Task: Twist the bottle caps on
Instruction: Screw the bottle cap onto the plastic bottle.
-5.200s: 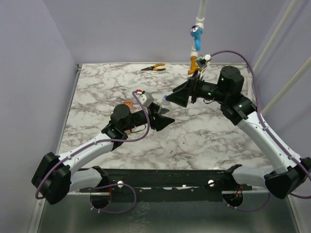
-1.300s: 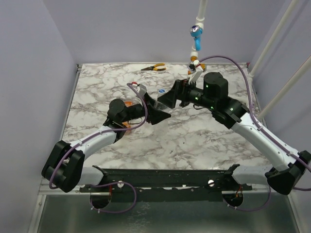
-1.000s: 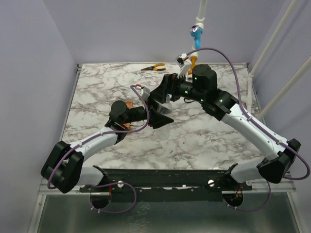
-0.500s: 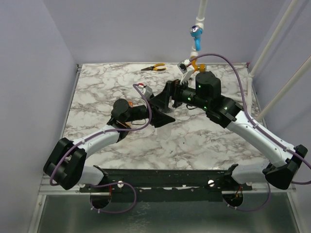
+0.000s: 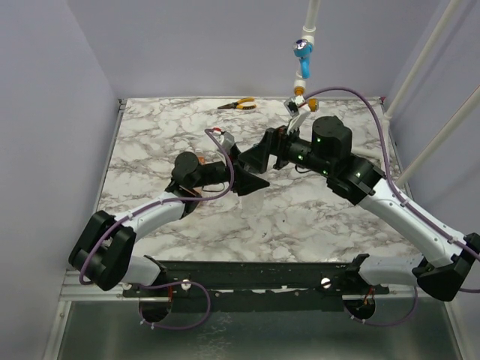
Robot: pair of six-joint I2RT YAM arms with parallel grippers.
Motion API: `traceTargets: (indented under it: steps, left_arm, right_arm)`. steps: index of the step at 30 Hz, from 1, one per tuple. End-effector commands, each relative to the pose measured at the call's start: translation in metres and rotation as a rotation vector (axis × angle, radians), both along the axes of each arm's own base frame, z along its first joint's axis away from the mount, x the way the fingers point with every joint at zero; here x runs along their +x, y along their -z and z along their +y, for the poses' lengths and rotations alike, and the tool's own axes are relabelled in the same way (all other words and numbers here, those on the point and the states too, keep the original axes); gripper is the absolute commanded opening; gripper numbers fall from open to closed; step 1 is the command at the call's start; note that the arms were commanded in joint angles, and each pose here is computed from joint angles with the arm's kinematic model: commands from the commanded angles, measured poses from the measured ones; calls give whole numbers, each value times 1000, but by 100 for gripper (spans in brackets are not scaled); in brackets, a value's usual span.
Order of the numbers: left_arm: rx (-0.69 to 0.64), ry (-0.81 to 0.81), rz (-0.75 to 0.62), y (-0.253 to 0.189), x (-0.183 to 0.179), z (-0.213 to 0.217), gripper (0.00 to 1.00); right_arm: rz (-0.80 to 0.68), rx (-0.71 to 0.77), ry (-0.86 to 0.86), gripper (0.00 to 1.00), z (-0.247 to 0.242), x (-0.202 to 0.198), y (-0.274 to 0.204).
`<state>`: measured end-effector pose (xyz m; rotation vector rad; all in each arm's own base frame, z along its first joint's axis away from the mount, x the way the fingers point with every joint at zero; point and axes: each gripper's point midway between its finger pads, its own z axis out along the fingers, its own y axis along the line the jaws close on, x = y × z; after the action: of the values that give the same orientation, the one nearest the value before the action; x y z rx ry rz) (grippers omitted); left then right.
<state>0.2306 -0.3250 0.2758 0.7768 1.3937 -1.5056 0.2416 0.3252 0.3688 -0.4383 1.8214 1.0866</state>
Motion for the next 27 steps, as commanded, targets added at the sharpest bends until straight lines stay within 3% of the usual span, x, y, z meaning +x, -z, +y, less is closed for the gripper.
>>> traceTargets:
  steps: [1, 5, 11, 18, 22, 27]
  left_arm:
    - [33, -77, 86, 15, 24, 6, 25]
    - [41, -98, 82, 13, 31, 11, 25]
    - [18, 12, -15, -15, 1, 11, 25]
    - [17, 81, -11, -21, -16, 14, 25]
    - [16, 108, -9, -24, -22, 15, 25]
    - [11, 168, -5, -28, -31, 11, 25]
  right_arm:
    - [-55, 65, -54, 93, -4, -22, -27]
    - [-56, 66, -33, 93, -14, -28, -27]
    - [-10, -49, 85, 94, -29, -10, -3]
    - [-37, -78, 61, 91, -32, 11, -6]
    - [-85, -51, -40, 90, -22, 0, -20]
    - [-91, -14, -265, 80, -1, -27, -19]
